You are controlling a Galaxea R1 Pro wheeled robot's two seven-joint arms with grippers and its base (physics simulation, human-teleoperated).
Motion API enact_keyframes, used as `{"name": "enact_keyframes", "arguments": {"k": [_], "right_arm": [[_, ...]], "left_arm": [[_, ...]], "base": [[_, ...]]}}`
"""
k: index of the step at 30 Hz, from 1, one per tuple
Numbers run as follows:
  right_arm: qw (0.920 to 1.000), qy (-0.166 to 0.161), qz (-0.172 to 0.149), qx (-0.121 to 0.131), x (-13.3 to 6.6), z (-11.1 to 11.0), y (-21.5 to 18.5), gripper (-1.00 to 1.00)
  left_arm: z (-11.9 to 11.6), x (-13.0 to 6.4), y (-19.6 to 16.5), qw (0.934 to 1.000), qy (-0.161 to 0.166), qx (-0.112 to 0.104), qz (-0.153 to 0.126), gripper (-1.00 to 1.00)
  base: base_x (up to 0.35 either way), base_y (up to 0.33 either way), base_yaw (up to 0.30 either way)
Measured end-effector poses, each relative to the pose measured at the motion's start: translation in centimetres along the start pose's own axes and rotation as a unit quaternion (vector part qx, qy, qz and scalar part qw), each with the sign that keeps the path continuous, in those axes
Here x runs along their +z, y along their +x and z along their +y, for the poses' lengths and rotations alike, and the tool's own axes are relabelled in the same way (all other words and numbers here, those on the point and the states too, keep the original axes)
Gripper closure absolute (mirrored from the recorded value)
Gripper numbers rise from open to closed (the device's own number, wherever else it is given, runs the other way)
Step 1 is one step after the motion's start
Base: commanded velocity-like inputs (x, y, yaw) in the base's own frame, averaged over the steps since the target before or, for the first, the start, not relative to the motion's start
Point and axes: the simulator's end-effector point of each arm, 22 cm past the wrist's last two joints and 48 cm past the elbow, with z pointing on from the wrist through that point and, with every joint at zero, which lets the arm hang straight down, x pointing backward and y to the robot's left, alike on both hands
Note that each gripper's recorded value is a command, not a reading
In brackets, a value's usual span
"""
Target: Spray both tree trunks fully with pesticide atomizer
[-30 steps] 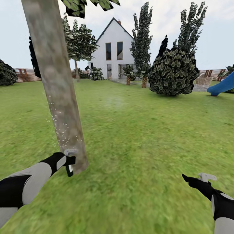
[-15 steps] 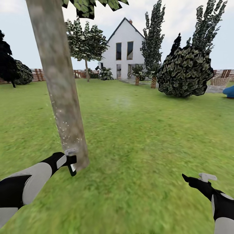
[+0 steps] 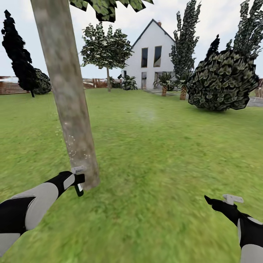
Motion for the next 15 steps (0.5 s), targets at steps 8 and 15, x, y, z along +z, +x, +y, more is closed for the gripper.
{"name": "enact_keyframes", "arguments": {"k": [8, 15], "right_arm": [[1.0, 0.0, 0.0, 0.0, 0.0, 0.0, 0.0, -1.0], [1.0, 0.0, 0.0, 0.0, 0.0, 0.0, 0.0, -1.0]], "left_arm": [[1.3, 0.0, 0.1, 0.9996, -0.029, 0.0, 0.0, 1.0], [1.4, 0.0, -0.3, 0.9994, -0.032, -0.002, -0.009, 1.0]], "base": [[0.141, -0.323, 0.265], [0.145, -0.322, 0.273]]}}
